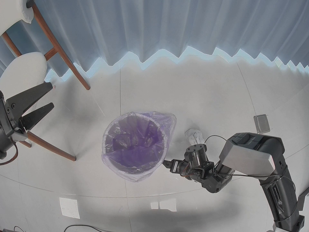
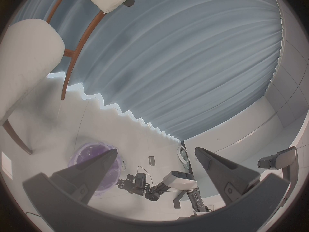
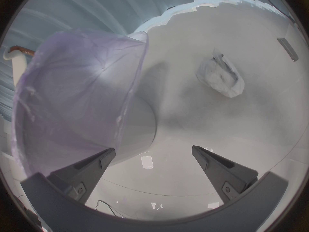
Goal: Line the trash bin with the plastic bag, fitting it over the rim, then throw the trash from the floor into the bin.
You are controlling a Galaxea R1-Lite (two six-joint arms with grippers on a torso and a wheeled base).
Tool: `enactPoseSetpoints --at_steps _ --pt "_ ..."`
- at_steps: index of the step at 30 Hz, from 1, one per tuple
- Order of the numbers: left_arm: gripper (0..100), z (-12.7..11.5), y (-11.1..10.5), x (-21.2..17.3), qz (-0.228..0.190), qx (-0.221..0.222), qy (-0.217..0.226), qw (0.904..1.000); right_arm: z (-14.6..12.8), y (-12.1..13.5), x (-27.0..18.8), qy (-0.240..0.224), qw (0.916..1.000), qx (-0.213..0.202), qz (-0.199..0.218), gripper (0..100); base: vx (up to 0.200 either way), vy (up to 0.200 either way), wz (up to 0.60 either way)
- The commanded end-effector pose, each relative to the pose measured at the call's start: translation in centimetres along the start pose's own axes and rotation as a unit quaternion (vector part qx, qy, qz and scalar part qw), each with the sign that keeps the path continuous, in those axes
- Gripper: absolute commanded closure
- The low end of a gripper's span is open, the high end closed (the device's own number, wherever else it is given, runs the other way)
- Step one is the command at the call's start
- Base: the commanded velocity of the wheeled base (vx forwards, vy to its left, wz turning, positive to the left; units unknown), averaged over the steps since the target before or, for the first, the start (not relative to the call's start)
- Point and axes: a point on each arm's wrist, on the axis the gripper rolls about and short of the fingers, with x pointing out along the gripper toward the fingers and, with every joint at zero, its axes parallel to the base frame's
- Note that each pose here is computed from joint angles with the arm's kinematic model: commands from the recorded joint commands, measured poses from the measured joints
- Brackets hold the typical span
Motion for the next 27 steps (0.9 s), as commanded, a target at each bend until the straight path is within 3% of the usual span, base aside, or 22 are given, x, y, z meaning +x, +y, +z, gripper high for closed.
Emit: enactPoseSetpoints --at_steps 1,4,7,11,13,14,15,18,19,20,22,23,26,27 --pt "0 -0.1 0.1 0.0 0.001 0.000 0.003 1.0000 0.6 -0.2 1.1 -0.002 1.0000 0.001 -0.006 0 0.000 0.000 0.00" --pt "0 -0.3 0.0 0.1 -0.004 -0.002 0.008 1.0000 1.1 0.1 1.6 0.026 0.9992 0.000 -0.029 0 0.000 0.000 0.00" --pt "0 -0.4 0.0 0.1 -0.004 -0.003 0.009 0.9999 1.3 0.2 1.4 0.024 0.9987 -0.001 -0.046 0 0.000 0.000 0.00" --pt "0 -0.4 0.0 0.1 -0.003 -0.003 0.009 0.9999 2.6 1.5 -2.2 0.015 0.9992 0.016 -0.035 0 0.000 0.000 0.00" --pt "0 -0.5 0.2 0.2 0.002 -0.007 0.015 0.9999 2.9 4.0 -7.0 0.009 0.9984 0.056 0.002 0 0.000 0.000 0.00" --pt "0 -0.5 0.2 0.2 0.002 -0.007 0.015 0.9999 2.9 4.0 -7.0 0.009 0.9984 0.056 0.002 0 0.000 0.000 0.00" --pt "0 -1.1 0.9 0.6 0.012 -0.018 0.030 0.9993 2.8 5.5 -11.8 -0.005 0.9966 0.073 0.037 0 0.000 0.000 0.00" --pt "0 -2.5 2.6 1.8 0.036 -0.036 0.069 0.9963 2.2 5.5 -19.3 -0.033 0.9927 0.079 0.084 0 0.000 0.000 0.00" --pt "0 -2.6 2.8 1.9 0.038 -0.036 0.072 0.9960 2.2 5.5 -19.6 -0.035 0.9924 0.079 0.087 0 0.000 0.000 0.00" --pt "0 -3.6 4.5 2.7 0.064 -0.026 0.100 0.9926 1.7 4.5 -23.5 -0.061 0.9885 0.083 0.110 0 0.000 0.000 0.00" --pt "0 -4.5 5.7 3.1 0.080 -0.015 0.121 0.9893 1.5 3.7 -25.5 -0.080 0.9853 0.089 0.122 0 0.000 0.000 0.00" --pt "0 -6.0 7.4 3.6 0.104 0.004 0.154 0.9826 1.4 2.2 -28.4 -0.119 0.9774 0.112 0.134 0 0.000 0.000 0.00" --pt "0 -6.7 8.0 3.9 0.114 -0.006 0.169 0.9789 2.1 0.1 -31.0 -0.183 0.9622 0.152 0.134 0 0.000 0.000 0.00" --pt "0 -6.8 8.0 4.0 0.114 -0.014 0.171 0.9785 3.0 -0.4 -31.7 -0.215 0.9507 0.179 0.134 0 0.000 0.000 0.00"
